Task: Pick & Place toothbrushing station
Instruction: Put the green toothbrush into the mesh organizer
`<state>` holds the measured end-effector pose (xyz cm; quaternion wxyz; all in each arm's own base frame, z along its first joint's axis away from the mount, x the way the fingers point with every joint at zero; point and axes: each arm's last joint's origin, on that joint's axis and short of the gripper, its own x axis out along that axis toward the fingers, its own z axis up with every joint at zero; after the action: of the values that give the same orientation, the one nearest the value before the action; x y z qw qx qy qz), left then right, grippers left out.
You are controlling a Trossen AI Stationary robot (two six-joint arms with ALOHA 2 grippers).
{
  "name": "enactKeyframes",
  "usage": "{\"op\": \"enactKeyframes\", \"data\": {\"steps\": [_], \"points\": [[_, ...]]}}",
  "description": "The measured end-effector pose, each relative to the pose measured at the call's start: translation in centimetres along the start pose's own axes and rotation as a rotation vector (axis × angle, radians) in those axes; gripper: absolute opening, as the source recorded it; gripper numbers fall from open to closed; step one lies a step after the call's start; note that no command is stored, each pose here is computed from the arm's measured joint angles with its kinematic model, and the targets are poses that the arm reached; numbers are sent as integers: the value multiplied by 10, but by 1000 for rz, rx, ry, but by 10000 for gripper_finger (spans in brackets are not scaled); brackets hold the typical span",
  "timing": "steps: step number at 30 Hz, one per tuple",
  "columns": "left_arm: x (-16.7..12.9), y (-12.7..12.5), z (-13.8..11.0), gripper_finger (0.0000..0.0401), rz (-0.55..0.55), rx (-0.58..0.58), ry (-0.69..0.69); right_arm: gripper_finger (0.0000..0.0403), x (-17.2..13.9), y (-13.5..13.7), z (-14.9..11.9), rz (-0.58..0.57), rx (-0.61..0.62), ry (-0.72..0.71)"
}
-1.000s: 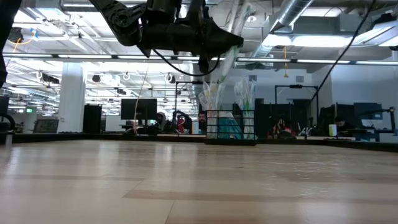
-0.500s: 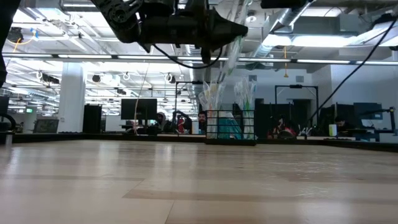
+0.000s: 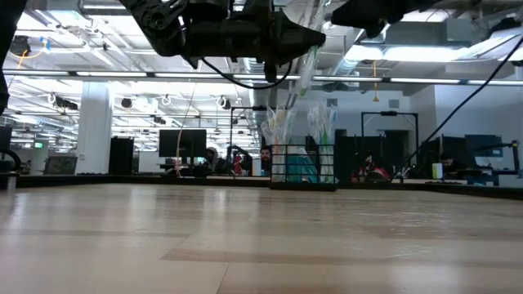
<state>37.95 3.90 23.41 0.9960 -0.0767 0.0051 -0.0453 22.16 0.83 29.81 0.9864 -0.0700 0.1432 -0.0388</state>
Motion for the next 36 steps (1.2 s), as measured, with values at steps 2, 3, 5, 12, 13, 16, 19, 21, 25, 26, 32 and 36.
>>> {"op": "enactKeyframes", "data": {"steps": [2,3,5,12,13,16,19,21,25,26,32,36], "points": [[0,0,0,14,0,0,0,70,1,-6,-1,-22,8,9],[0,0,0,14,0,0,0,70,1,-9,-2,-28,11,11],[0,0,0,14,0,0,0,70,2,-14,-2,-10,20,9],[0,0,0,14,0,18,0,70,2,-31,-4,57,18,-11],[0,0,0,14,0,18,0,70,2,-33,-4,89,18,-21],[0,0,0,14,0,18,0,70,2,-40,-6,115,15,-13],[0,0,0,14,0,18,0,70,4,-47,-17,116,42,-53],[0,0,0,14,0,18,0,70,4,-49,-24,157,62,-113],[0,0,0,14,6,23,0,70,5,-48,-35,201,74,-199],[0,0,0,14,13,24,-1,70,6,-49,-37,193,76,-216],[0,1,0,14,26,26,-3,70,7,-48,-40,199,96,-265],[0,1,0,14,26,26,-3,70,7,-48,-39,197,99,-275]]}}
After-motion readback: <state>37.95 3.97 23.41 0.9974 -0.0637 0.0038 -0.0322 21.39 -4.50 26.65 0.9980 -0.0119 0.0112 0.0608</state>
